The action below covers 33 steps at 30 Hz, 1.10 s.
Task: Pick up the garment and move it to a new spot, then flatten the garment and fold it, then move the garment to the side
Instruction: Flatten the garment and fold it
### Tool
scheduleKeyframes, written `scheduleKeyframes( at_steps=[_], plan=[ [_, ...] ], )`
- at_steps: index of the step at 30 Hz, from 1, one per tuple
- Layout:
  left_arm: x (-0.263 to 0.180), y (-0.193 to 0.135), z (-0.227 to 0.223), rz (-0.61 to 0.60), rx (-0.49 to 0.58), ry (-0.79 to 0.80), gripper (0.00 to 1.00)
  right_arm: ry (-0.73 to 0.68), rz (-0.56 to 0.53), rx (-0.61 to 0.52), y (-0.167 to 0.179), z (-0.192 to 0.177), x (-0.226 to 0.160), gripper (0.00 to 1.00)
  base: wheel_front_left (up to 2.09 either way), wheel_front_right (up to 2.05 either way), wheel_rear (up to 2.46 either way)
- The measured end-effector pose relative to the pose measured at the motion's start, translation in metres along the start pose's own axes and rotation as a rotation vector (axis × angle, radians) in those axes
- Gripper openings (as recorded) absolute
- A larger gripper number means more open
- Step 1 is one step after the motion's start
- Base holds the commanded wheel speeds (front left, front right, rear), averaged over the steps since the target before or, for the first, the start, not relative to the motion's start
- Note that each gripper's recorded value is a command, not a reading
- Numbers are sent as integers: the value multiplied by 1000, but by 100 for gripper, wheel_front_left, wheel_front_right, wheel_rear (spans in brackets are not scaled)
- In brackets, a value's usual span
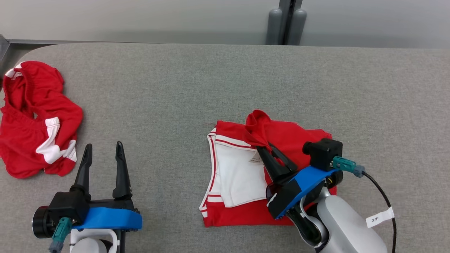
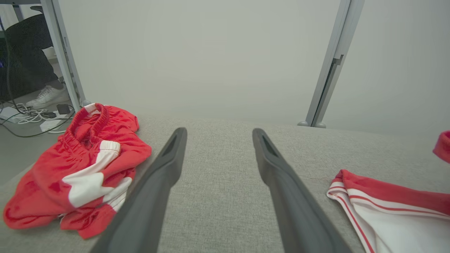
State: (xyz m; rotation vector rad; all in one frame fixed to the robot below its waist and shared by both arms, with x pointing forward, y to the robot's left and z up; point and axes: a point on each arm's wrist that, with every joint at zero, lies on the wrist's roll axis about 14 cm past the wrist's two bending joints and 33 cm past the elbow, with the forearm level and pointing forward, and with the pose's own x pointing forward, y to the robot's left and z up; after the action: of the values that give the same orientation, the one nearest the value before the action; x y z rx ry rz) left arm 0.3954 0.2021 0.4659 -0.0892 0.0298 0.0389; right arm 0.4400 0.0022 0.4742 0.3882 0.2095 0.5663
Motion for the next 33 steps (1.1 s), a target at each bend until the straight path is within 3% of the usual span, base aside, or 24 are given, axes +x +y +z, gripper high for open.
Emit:
scheduleKeyframes(
  at_steps=[8,9,10,11,16,24,33],
  plan=[
    [-2,3,-1,11,-5,5,100,11,76,27,21,-7,19,0,0,0,0],
    [-2,3,-1,11,-5,5,100,20,80,29,22,-11,20,24,0,0,0],
    [-2,3,-1,11,-5,6,100,31,82,28,23,-15,20,85,0,0,0],
    [-2,3,-2,12,-5,8,100,45,85,30,23,-18,21,100,0,0,0],
    [1,0,0,7,-12,2,100,32,75,32,20,-18,22,100,0,0,0],
    [7,-15,4,-37,-15,-14,100,-111,-29,-40,-15,26,11,100,0,0,0],
    [7,-33,11,-94,-17,-34,100,-272,-211,-163,-72,79,-44,100,0,0,0]
  ],
)
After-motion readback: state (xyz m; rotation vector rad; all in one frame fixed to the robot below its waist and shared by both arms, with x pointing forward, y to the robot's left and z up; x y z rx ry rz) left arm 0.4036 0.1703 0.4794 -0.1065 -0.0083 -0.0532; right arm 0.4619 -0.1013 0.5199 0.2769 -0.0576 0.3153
